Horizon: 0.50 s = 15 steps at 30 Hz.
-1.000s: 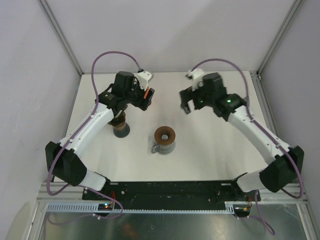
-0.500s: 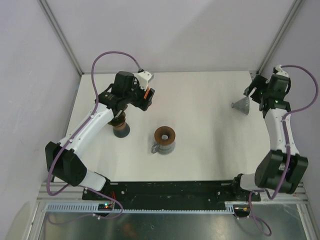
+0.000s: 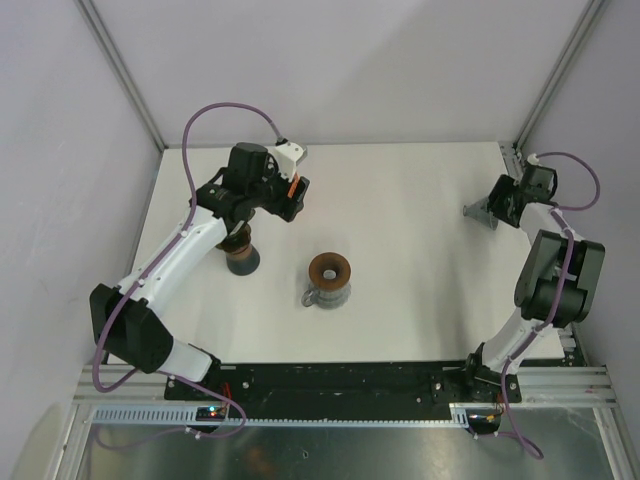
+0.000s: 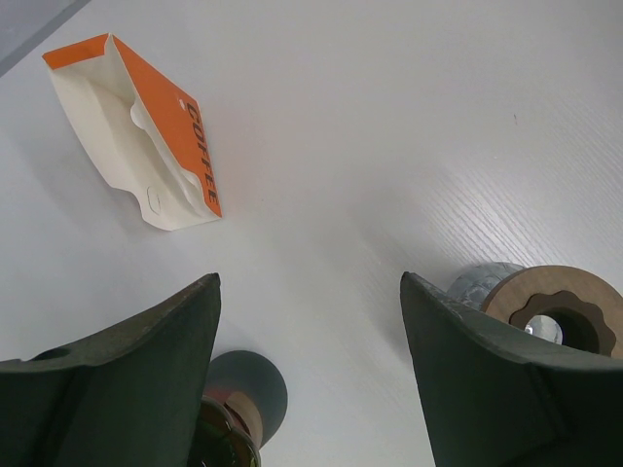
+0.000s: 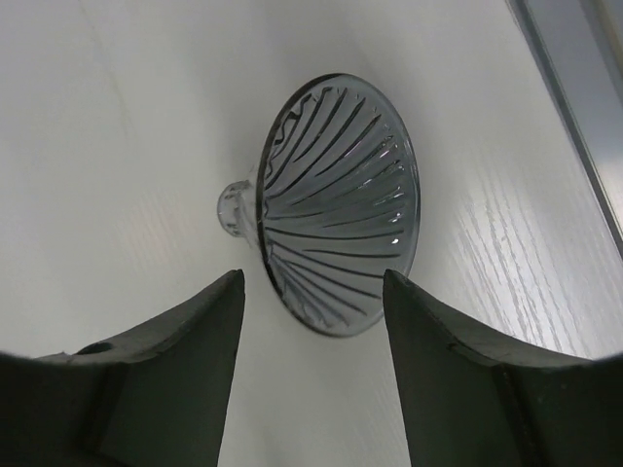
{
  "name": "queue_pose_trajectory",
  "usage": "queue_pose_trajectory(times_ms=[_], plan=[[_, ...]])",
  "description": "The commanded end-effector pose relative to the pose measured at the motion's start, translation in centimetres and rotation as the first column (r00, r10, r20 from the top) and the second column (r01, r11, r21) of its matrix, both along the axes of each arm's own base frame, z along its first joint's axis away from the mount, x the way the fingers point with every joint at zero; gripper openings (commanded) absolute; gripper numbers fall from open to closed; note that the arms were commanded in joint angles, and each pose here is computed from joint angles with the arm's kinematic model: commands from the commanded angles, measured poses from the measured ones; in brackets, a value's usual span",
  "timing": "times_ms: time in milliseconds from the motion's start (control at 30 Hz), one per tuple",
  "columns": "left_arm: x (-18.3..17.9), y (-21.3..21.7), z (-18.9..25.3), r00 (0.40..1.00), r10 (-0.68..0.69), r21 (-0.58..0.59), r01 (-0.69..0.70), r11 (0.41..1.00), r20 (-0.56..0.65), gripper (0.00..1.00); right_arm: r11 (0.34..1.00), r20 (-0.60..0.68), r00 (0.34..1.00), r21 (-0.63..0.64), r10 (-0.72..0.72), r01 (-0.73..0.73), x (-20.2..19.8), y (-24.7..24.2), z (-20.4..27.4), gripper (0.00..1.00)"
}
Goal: Place the coffee filter in the dripper
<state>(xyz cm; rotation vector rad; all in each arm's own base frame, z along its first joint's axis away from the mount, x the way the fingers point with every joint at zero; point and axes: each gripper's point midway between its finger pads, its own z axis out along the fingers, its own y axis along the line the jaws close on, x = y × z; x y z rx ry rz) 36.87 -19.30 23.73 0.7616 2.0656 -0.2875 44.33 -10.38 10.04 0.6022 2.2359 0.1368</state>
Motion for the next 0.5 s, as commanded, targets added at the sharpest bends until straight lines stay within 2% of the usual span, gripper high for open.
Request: queue_pose_trajectory(times_ms=[0,167,300,367,467], plan=[[-0.2,0.4,1.6,0.999,-0.002,-0.009,0.002,1.000,0.048,0.79,0.995,0.057,0.994,-0.043,0.098,-0.095,2.2,0.2,-0.5,0.59],[-0.1,0.4,1.7,0.999,-0.001,-0.007,0.002,1.000,0.052,0.79,0.983,0.020,0.986,-0.093,0.163,-0.161,2.4,0.7,-2.3,0.37],[-0.1,0.5,1.6,0.999,0.001,-0.004,0.000,1.000,0.051,0.79,0.969,-0.002,0.981,-0.150,0.196,-0.194,2.7,1.2,-2.8,0.07],[-0.1,0.5,1.6,0.999,0.001,-0.004,0.000,1.000,0.052,0.79,0.962,-0.020,0.980,-0.185,0.199,-0.199,2.7,1.6,-2.7,0.02],[-0.1,0.6,1.7,0.998,0.002,-0.003,-0.002,1.000,0.055,0.79,0.934,-0.043,0.973,-0.271,0.228,-0.231,2.7,2.7,-1.8,0.00]])
